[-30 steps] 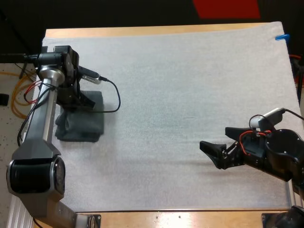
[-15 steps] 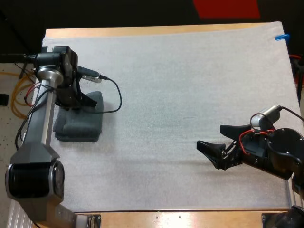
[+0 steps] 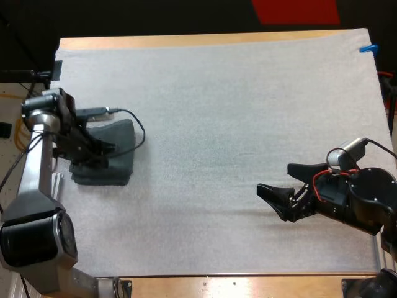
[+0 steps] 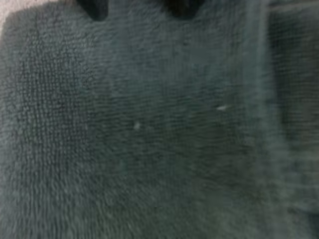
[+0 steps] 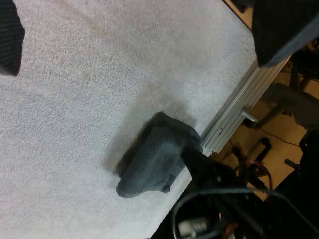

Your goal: Pick towel from pile fold and stack

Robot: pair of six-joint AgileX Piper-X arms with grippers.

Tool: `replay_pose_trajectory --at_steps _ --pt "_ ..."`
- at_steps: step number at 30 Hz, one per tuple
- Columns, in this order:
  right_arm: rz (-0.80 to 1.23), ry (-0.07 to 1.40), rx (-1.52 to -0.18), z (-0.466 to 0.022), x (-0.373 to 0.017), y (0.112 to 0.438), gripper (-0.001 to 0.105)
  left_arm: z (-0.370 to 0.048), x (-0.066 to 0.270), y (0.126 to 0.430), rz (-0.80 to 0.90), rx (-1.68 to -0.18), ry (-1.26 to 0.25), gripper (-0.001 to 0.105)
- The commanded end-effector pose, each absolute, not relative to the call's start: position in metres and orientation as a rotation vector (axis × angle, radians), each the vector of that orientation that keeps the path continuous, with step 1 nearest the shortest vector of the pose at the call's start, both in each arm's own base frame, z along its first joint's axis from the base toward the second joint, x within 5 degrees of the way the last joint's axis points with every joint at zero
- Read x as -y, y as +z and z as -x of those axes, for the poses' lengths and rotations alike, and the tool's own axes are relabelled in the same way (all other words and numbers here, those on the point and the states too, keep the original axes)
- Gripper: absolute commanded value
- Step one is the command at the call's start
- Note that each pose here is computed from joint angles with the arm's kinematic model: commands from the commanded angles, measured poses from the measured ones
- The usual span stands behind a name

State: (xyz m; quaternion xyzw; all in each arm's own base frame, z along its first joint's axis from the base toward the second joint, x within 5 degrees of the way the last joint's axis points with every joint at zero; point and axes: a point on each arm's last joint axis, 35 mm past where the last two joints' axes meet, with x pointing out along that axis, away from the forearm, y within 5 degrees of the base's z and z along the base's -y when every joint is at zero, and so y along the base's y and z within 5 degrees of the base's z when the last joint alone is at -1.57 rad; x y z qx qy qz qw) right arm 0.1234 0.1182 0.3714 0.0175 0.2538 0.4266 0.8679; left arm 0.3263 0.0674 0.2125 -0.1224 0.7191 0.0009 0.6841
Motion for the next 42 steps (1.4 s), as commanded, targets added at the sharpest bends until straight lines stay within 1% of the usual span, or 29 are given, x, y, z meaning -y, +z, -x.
replay_pose_trajectory --at_steps 1,3,6,10,14,18,19,21,24,28,32,36,39,42 --pt "-0.041 0.907 -0.511 -0.122 -0.118 0.376 0.090 -0.326 -0.063 0.208 0.281 -1.601 -0.006 0.031" --pt "-0.041 0.907 -0.511 -0.122 -0.118 0.376 0.090 -0.322 -0.057 0.191 0.264 -1.620 -0.006 0.031" --pt "-0.041 0.907 -0.511 -0.122 -0.118 0.376 0.090 -0.317 -0.052 0.176 0.210 -1.627 0.024 0.031" --pt "-0.041 0.907 -0.511 -0.122 -0.118 0.376 0.090 -0.317 -0.051 0.173 0.167 -1.626 0.057 0.031" --pt "-0.041 0.907 -0.511 -0.122 -0.118 0.376 0.090 -0.325 -0.052 0.189 0.161 -1.577 0.059 0.031" --pt "-0.041 0.907 -0.511 -0.122 -0.118 0.376 0.090 -0.340 -0.055 0.221 0.146 -1.451 0.065 0.031" --pt "-0.041 0.907 -0.511 -0.122 -0.118 0.376 0.090 -0.342 -0.055 0.225 0.149 -1.436 0.063 0.031" --pt "-0.041 0.907 -0.511 -0.122 -0.118 0.376 0.090 -0.351 -0.054 0.237 0.202 -1.373 0.030 0.031" --pt "-0.040 0.907 -0.514 -0.123 -0.118 0.375 0.090 -0.360 -0.054 0.241 0.236 -1.290 0.032 0.031" --pt "-0.041 0.907 -0.510 -0.123 -0.119 0.376 0.090 -0.369 -0.050 0.230 0.226 -1.291 0.028 0.031" --pt "-0.050 0.912 -0.476 -0.124 -0.120 0.379 0.090 -0.380 -0.038 0.198 0.209 -1.365 0.005 0.031" --pt "-0.051 0.913 -0.472 -0.125 -0.120 0.379 0.090 -0.385 -0.026 0.175 0.125 -1.430 0.043 0.031" --pt "-0.051 0.913 -0.472 -0.125 -0.120 0.379 0.090 -0.386 -0.020 0.176 0.075 -1.428 0.042 0.031" --pt "-0.051 0.913 -0.472 -0.125 -0.120 0.379 0.090 -0.388 -0.020 0.193 0.069 -1.400 0.034 0.031"
